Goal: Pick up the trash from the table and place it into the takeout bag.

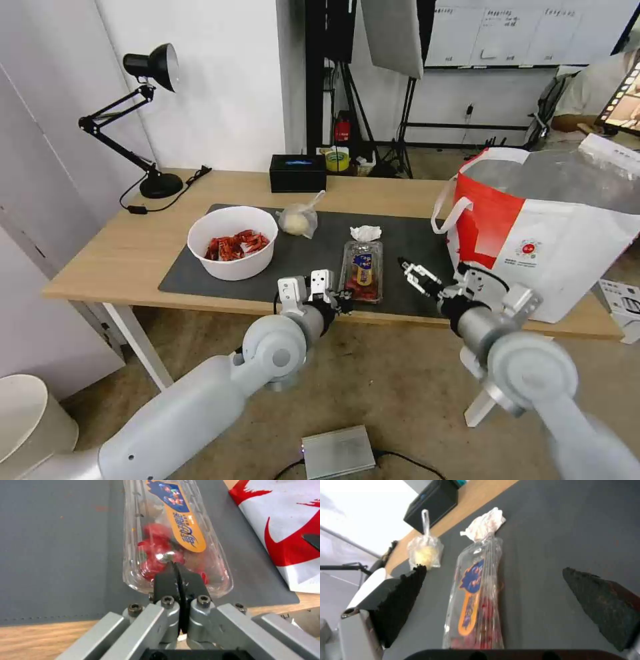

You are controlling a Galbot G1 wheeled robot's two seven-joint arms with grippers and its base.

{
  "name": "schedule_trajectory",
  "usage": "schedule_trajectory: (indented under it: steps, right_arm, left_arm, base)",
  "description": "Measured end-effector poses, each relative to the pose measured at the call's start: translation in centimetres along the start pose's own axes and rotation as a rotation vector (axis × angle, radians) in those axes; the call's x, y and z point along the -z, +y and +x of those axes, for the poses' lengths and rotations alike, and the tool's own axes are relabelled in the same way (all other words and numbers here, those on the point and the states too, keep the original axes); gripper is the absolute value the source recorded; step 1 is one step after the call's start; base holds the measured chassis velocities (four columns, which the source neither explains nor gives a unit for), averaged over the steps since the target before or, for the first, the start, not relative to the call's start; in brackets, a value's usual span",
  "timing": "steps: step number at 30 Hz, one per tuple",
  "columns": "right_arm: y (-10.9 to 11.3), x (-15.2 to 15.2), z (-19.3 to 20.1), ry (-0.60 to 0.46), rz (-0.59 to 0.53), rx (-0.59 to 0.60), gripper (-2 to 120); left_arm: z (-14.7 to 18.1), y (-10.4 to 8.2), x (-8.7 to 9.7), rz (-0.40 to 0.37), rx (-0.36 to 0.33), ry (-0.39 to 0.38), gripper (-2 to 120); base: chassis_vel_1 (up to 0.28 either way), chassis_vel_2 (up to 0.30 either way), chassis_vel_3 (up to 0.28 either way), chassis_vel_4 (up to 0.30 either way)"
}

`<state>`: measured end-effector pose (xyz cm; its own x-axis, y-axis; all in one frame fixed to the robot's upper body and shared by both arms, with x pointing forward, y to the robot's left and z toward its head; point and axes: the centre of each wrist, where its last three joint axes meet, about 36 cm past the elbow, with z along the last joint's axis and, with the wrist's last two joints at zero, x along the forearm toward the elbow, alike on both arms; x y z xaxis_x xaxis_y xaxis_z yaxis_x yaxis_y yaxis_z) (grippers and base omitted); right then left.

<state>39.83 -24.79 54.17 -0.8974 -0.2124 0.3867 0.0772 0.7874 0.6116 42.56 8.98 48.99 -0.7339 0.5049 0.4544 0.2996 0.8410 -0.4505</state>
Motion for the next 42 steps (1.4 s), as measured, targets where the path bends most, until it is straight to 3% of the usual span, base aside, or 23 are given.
schedule_trajectory:
  steps: [20, 42]
  right_arm:
    - [2.7, 3.3, -7.6, 0.199, 0.026, -0.111, 100]
    - [5.3, 6.2, -11.7, 0.287, 0.080, -0.147, 100]
  left_arm:
    - [0.2, 0.3, -0.4, 0.013, 0.014, -0.005, 0]
    - [0.2, 0.3, -0.8, 0.022, 0.016, -0.007, 0]
  base:
    - [0.000, 0.000, 0.000, 0.000]
    - [0.000, 0.000, 0.000, 0.000]
